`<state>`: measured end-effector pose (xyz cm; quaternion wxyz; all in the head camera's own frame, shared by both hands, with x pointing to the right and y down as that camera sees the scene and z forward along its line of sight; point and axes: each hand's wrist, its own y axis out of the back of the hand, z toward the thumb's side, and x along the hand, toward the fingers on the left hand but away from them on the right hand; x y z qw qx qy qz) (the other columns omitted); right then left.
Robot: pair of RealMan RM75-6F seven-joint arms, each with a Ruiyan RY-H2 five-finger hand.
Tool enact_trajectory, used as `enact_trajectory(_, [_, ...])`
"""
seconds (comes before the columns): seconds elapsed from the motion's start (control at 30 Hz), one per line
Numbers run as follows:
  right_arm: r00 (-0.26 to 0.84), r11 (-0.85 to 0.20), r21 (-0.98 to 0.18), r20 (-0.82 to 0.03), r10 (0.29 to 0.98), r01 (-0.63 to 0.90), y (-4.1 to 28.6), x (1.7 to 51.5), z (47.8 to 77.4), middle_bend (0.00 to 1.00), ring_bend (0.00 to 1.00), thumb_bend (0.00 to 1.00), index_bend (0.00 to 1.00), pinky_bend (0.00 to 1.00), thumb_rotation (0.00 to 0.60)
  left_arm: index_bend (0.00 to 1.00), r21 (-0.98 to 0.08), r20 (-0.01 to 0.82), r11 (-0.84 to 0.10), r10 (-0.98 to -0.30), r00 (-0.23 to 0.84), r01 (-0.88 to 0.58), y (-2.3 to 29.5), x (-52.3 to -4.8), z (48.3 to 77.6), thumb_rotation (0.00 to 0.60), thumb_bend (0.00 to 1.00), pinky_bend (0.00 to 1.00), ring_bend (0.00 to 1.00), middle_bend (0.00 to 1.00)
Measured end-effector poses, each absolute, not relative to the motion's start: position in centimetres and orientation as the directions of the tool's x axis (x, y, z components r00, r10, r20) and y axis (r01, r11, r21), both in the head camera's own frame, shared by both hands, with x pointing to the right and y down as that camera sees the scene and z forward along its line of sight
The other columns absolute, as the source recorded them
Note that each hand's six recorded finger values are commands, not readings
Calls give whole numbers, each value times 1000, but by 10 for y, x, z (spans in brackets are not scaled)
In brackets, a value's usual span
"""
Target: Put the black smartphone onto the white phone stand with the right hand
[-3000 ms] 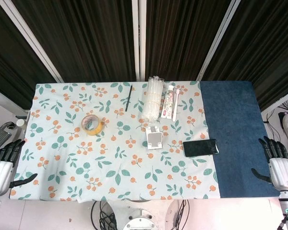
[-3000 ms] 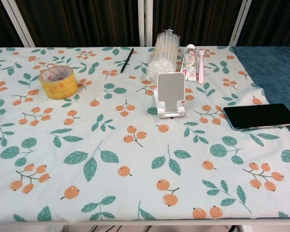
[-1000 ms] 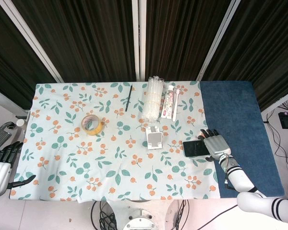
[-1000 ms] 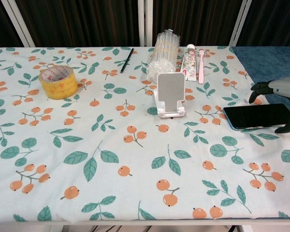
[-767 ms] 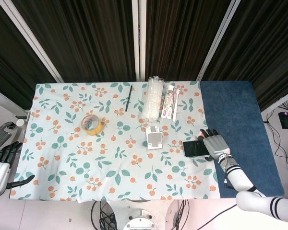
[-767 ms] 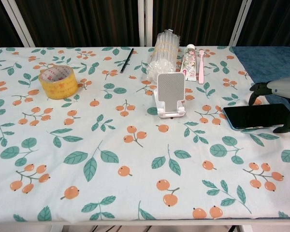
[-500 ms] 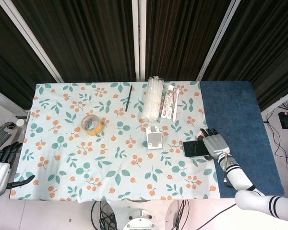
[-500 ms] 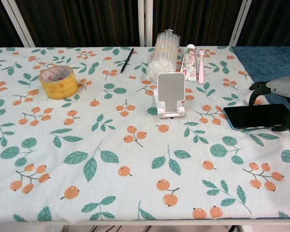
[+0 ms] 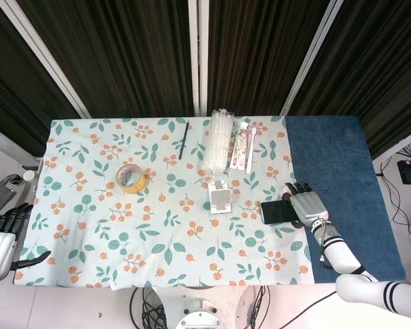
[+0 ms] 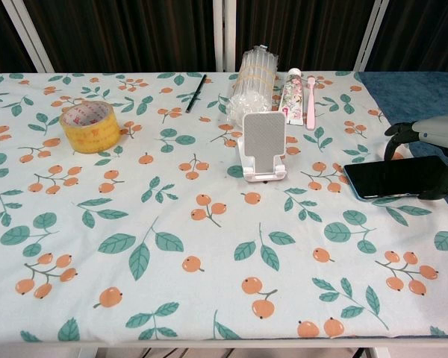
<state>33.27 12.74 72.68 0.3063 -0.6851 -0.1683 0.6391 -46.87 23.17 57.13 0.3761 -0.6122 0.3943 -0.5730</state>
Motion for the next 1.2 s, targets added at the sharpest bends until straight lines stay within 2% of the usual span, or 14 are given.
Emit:
enact_trajectory(0.2, [123, -755, -639, -769, 627, -151, 128, 336, 727, 317, 6, 264, 596, 0, 600, 62, -912, 406, -407, -913, 33, -52, 232, -468, 572, 416, 65, 217, 105, 82])
enact_trajectory(0.33, [123, -753, -643, -766, 631, -142, 128, 338, 727, 421, 58, 296, 599, 0, 600, 62, -912, 406, -407, -913, 35, -51, 231, -468, 572, 418, 64, 217, 105, 82])
enact_trajectory(0.47, [126, -739, -661, -751, 649, -134, 126, 339, 725, 462, 104, 305, 610, 0, 600, 62, -912, 406, -408, -913, 36, -49, 231, -467, 572, 417, 65, 217, 105, 83])
enact_trajectory(0.53, [129, -731, -670, -743, 657, -131, 126, 339, 723, 487, 169, 313, 617, 0, 600, 62, -911, 407, -408, -913, 36, -50, 231, -467, 572, 418, 65, 218, 105, 83])
enact_trajectory(0.73, [136, -716, -686, -727, 673, -130, 126, 342, 719, 479, 373, 339, 628, 1, 600, 62, -909, 413, -415, -910, 39, -51, 231, -466, 573, 424, 65, 219, 105, 82])
enact_trajectory(0.83, [137, -714, -688, -725, 675, -129, 126, 343, 719, 478, 435, 356, 633, 14, 600, 62, -909, 411, -413, -911, 41, -50, 230, -465, 572, 422, 65, 219, 105, 82])
enact_trajectory(1.2, [176, -677, -727, -685, 707, -113, 122, 337, 709, 504, 469, 384, 668, 32, 600, 62, -910, 411, -412, -911, 39, -52, 230, -466, 572, 424, 65, 219, 105, 82])
